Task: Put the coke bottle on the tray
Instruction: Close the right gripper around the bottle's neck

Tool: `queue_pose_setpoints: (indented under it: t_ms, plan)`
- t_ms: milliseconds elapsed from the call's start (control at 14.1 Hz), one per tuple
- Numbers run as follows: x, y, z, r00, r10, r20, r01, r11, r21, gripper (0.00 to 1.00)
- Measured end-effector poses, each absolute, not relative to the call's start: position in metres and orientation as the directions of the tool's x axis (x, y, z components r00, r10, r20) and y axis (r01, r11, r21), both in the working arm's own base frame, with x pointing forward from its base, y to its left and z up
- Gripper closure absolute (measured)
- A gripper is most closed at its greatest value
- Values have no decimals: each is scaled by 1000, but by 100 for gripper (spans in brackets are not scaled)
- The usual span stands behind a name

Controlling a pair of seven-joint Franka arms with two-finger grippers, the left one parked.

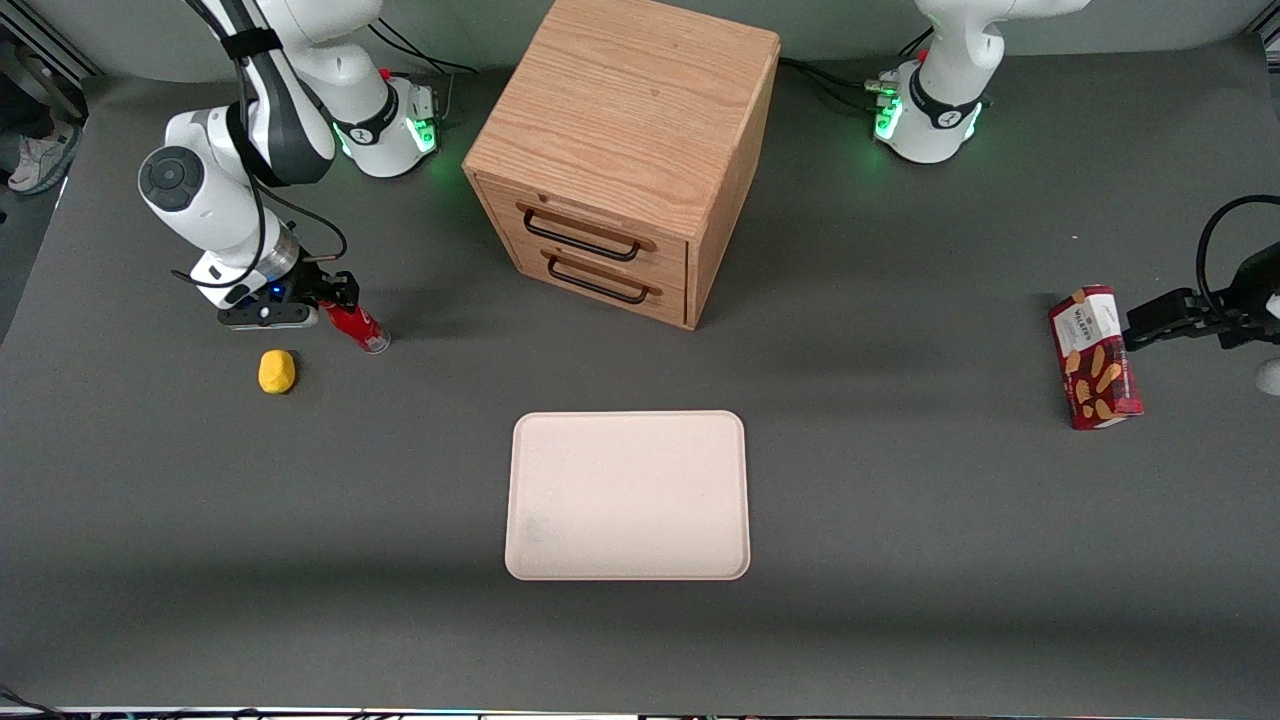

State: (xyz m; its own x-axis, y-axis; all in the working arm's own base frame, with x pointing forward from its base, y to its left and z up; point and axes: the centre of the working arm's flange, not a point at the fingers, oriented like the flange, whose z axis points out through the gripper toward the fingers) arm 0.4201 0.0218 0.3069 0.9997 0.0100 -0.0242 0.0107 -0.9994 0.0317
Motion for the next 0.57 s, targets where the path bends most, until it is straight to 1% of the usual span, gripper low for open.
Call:
queue_pose_setpoints:
  t_ms: [71,142,568]
  plan:
    - [420,22,307,1000,11,-23,11,-999,31,59]
    - [420,22,308,1000,12,-22,12,-999,32,64]
    - [420,22,308,1000,12,-22,13,-999,32,64]
